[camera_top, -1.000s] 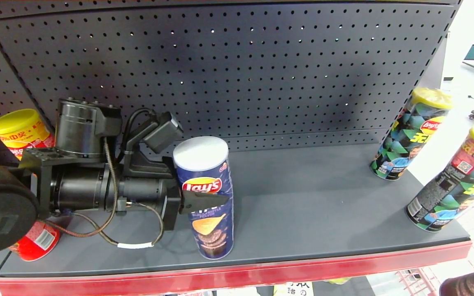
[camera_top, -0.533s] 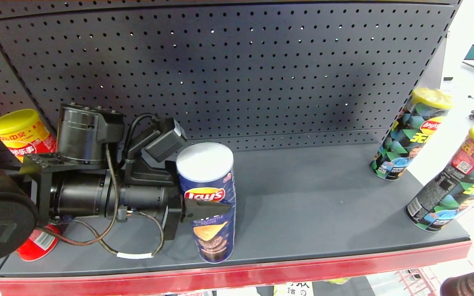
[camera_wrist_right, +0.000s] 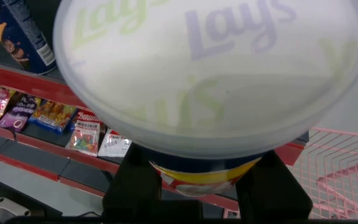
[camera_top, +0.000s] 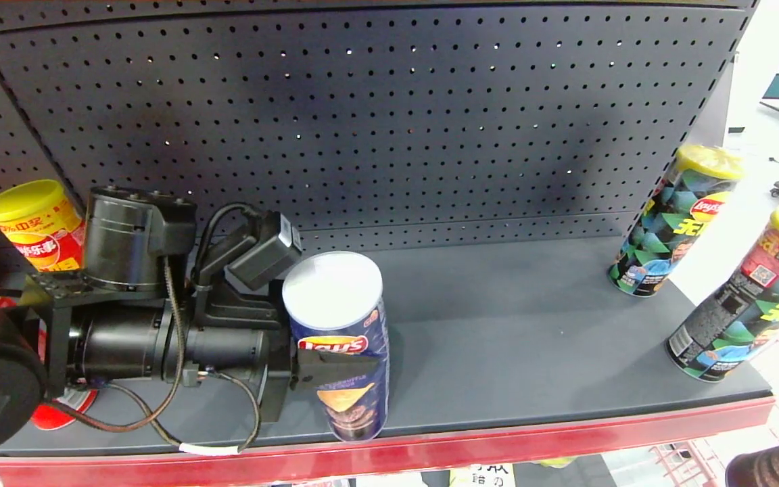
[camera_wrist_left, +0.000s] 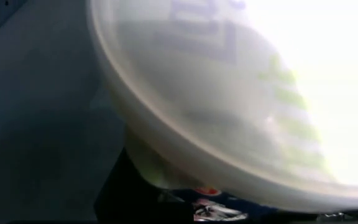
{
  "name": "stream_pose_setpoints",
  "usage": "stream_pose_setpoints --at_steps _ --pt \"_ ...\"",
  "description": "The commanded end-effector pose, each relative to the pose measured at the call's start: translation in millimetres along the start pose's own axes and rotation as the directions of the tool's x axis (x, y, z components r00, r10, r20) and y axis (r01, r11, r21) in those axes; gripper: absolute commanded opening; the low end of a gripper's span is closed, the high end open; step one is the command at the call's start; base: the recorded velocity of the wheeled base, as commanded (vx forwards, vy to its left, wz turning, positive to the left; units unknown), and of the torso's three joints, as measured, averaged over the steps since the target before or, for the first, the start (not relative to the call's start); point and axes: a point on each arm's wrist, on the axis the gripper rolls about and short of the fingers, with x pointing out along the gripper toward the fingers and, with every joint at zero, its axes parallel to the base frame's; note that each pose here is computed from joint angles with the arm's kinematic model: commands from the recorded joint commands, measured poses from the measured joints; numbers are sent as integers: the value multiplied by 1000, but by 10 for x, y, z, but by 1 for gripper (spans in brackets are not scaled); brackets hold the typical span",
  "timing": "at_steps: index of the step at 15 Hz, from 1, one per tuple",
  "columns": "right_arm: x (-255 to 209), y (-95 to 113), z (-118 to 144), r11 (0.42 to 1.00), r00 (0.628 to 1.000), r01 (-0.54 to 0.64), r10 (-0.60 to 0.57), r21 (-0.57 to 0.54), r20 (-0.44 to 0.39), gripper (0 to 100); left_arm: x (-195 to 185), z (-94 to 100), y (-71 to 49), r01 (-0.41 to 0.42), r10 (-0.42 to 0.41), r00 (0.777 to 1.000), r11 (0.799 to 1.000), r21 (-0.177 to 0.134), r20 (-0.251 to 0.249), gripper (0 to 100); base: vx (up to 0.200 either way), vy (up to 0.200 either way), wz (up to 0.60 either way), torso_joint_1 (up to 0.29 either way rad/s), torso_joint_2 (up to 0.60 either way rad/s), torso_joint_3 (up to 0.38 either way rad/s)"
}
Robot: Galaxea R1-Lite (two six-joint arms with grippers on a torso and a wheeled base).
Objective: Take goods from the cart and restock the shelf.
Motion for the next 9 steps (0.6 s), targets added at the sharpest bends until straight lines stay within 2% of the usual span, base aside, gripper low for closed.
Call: stream_pose_setpoints --at_steps 1,2,5,9 --pt "-4 0 6 1000 1000 -1 1 -1 3 0 -12 -36 -19 2 -2 1000 1000 -1 -12 0 0 0 0 0 0 0" --pt "-4 0 6 1000 1000 -1 1 -1 3 0 -13 -33 -19 2 -2 1000 1000 -1 -12 100 0 0 0 0 0 0" --pt "0 -2 22 1000 1000 -9 9 -3 2 0 -101 0 -88 -7 7 1000 1000 16 6 100 0 0 0 0 0 0" --pt "160 -43 292 994 994 -104 104 -11 -30 0 -367 -45 -289 -36 35 999 999 19 33 100 0 0 0 0 0 0"
